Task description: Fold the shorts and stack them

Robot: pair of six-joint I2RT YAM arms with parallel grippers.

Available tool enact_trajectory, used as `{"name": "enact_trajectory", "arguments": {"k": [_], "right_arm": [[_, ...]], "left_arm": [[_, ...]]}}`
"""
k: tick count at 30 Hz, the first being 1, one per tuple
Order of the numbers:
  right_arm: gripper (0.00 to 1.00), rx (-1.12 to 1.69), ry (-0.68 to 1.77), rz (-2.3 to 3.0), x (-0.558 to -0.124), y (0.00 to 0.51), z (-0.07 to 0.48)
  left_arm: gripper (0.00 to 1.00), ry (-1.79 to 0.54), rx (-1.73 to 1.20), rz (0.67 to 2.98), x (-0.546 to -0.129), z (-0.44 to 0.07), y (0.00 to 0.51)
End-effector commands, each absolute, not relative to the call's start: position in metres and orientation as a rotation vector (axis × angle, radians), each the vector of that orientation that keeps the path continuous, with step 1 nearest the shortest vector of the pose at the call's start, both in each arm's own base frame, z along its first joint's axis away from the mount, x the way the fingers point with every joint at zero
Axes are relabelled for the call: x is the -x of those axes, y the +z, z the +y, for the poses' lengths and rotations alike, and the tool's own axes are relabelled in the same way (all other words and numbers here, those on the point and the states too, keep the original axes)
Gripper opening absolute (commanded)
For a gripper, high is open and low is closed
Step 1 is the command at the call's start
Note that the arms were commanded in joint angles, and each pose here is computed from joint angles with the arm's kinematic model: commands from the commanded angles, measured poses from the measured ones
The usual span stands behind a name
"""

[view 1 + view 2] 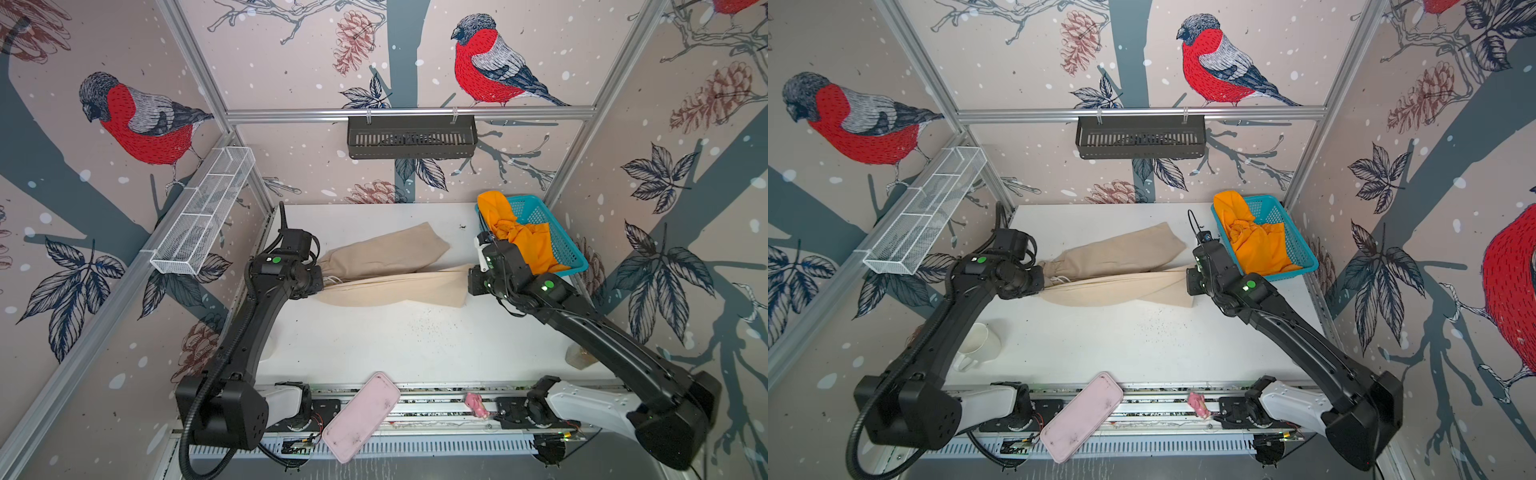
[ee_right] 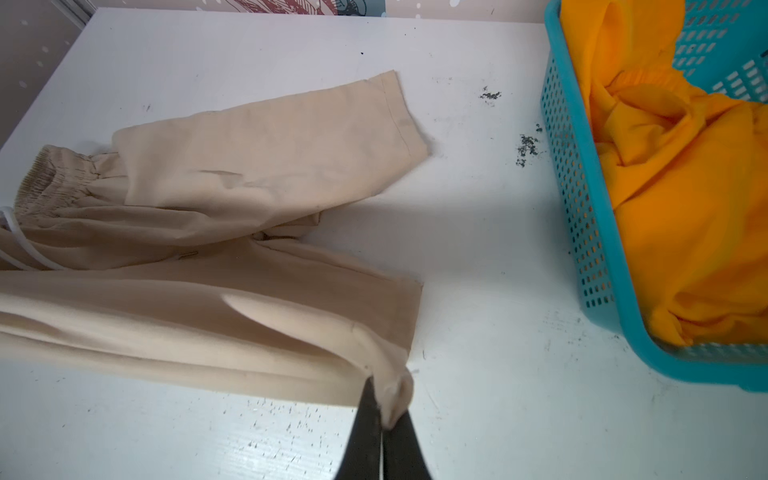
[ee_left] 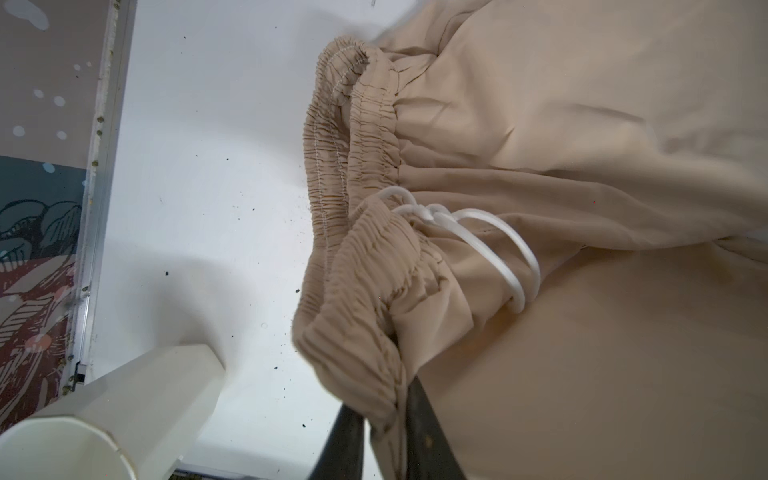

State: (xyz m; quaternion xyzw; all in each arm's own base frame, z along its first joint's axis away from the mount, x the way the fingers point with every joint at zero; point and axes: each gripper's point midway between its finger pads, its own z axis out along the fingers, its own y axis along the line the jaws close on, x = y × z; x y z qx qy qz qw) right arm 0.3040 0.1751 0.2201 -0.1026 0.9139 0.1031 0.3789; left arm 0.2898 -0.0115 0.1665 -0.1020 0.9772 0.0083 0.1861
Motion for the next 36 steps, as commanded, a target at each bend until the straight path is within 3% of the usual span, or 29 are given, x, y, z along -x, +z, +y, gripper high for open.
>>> {"name": "enact_trajectory", "arguments": {"k": [1,9,15,18,27,36], "right_arm": [[0.01,0.345,0.232,2.254,-0.344,0.232,0.186],[0.01,0.473,0.132,2.319,-0.420,0.219,0.204],[0.00,0.499,0.139,2.326,-0.454,0.217,0.206],[0.01,0.506,0.126,2.322,-0.459,0.223,0.207],[0.00,0.476,0.144,2.244,-0.405,0.256,0.189],[0.00,0.450,0.157,2.109,-0.307,0.294,0.184]], "left_arm": [[0.18,0.279,0.310,2.798,-0.295,0.017,0.152],[0.12,0.357,0.323,2.935,-0.332,0.022,0.108],[0.00,0.374,0.365,2.918,-0.353,0.033,0.114],[0.00,0.383,0.375,2.888,-0.359,0.036,0.125],[0.00,0.283,0.399,2.760,-0.333,0.032,0.173],[0.00,0.204,0.396,2.723,-0.282,0.025,0.198]]}}
